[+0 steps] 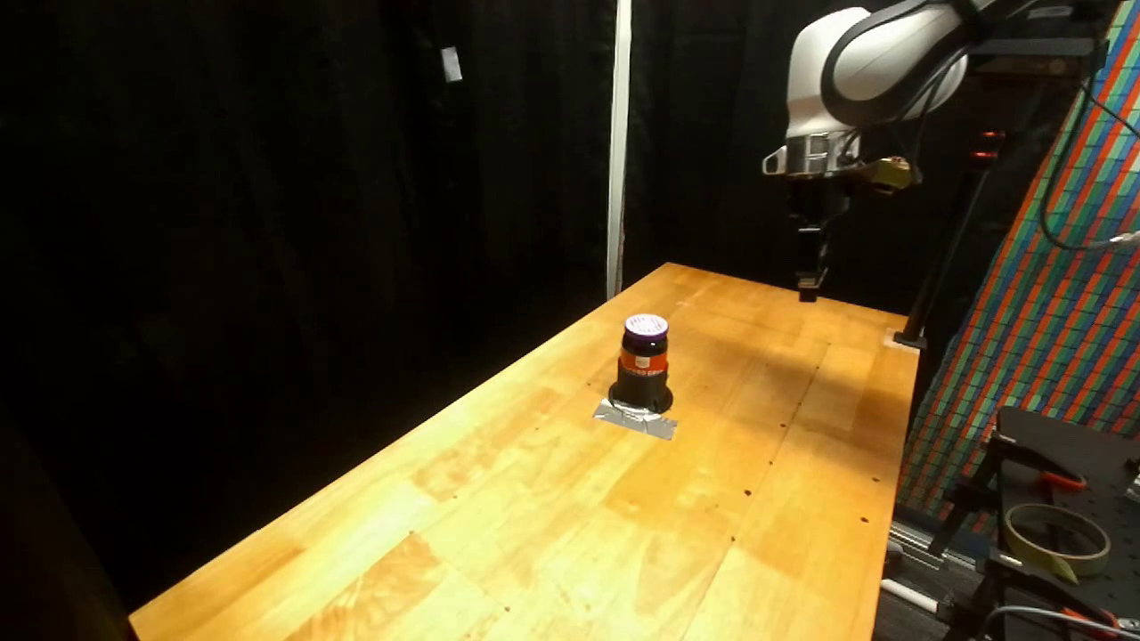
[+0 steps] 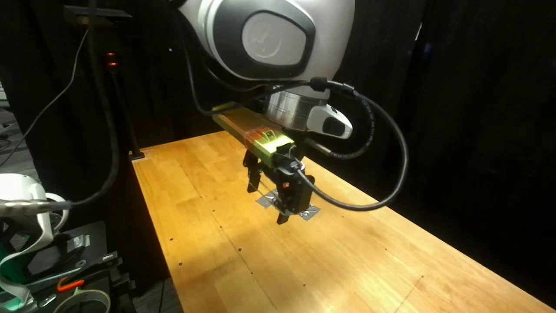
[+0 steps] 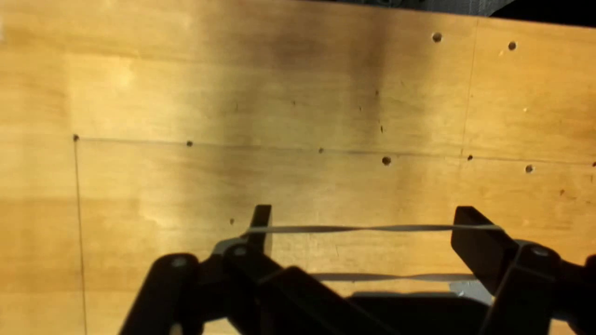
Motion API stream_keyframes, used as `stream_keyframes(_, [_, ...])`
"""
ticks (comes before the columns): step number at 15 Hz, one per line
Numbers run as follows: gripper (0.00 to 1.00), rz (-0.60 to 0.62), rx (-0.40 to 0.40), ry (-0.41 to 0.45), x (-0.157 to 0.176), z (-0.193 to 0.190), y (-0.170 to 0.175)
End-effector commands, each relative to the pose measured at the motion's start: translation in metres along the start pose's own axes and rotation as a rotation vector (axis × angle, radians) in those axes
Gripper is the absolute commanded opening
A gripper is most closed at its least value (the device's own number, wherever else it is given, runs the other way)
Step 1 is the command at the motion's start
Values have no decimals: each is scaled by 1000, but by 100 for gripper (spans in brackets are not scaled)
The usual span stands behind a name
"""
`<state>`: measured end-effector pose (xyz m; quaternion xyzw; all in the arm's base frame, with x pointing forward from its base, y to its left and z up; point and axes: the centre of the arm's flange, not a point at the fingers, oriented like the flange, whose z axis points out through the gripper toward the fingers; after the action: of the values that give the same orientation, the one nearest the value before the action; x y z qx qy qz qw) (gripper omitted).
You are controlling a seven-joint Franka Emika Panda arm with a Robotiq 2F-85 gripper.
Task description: Put the rubber band around the base of the cup
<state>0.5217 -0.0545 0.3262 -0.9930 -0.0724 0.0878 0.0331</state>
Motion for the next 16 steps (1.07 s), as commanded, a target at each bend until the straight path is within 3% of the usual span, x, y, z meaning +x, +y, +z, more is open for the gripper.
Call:
stream_keyframes(1, [100,-7,-1,37,94,-5,-8])
stream_keyframes(4, [100,-14,60,82,147,-5,-22])
stream_keyframes(9, [100,-32,152,151,199,-8,-52])
stream_keyframes(16, [100,-89,131,109,228,21,-105])
